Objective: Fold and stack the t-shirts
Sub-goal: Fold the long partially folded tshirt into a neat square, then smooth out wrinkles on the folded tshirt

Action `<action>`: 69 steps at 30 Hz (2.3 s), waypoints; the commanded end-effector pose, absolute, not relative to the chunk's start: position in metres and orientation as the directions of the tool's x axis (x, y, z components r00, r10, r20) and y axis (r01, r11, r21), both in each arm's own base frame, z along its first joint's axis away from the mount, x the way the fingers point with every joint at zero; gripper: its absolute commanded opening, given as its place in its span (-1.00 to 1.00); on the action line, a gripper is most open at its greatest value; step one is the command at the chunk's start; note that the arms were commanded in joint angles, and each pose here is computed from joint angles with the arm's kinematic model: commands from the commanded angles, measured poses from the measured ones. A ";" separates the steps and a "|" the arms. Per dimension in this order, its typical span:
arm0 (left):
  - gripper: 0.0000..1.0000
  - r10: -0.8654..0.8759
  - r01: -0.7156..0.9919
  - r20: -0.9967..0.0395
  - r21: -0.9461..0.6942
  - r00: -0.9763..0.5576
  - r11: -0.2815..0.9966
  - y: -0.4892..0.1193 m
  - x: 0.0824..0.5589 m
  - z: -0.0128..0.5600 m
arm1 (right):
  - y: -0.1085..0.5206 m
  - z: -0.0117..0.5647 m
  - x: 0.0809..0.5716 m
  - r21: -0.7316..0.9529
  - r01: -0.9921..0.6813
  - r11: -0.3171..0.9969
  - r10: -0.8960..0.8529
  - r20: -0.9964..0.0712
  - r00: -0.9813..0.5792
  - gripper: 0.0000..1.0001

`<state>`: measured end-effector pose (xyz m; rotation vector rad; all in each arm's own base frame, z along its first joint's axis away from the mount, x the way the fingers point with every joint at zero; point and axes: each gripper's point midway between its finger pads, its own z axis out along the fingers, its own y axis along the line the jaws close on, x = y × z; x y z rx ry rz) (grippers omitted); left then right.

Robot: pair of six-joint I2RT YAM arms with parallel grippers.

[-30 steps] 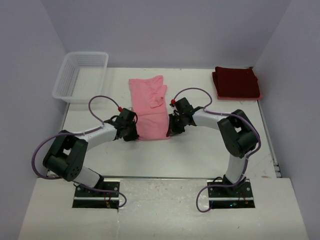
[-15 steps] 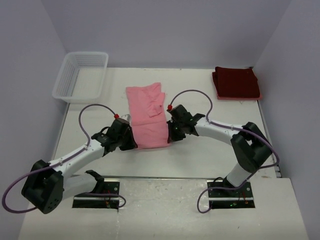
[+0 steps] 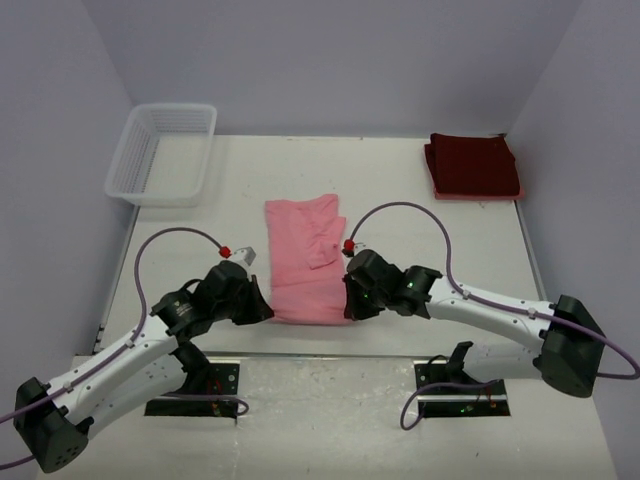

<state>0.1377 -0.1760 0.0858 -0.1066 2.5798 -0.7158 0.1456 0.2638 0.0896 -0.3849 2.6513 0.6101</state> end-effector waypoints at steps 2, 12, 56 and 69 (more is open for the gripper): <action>-1.00 -0.228 -0.001 -0.397 -0.496 -0.889 0.868 -0.162 0.127 0.098 | 0.244 0.090 0.132 0.333 -0.276 0.902 -0.115 -0.431 -0.895 -1.00; -1.00 -0.238 0.038 -0.548 -0.444 -0.802 0.895 -0.172 0.180 0.164 | 0.253 0.129 0.165 0.261 -0.285 0.922 -0.113 -0.522 -0.845 -1.00; -1.00 -0.151 0.228 -0.654 -0.458 -0.742 0.859 -0.215 0.464 0.181 | 0.250 0.161 0.403 0.429 -0.265 0.864 -0.029 -0.482 -0.875 -1.00; -1.00 -0.132 0.298 -0.531 -0.645 -0.837 0.704 -0.262 0.457 0.118 | 0.303 0.100 0.358 0.622 -0.248 0.743 -0.075 -0.291 -0.954 -1.00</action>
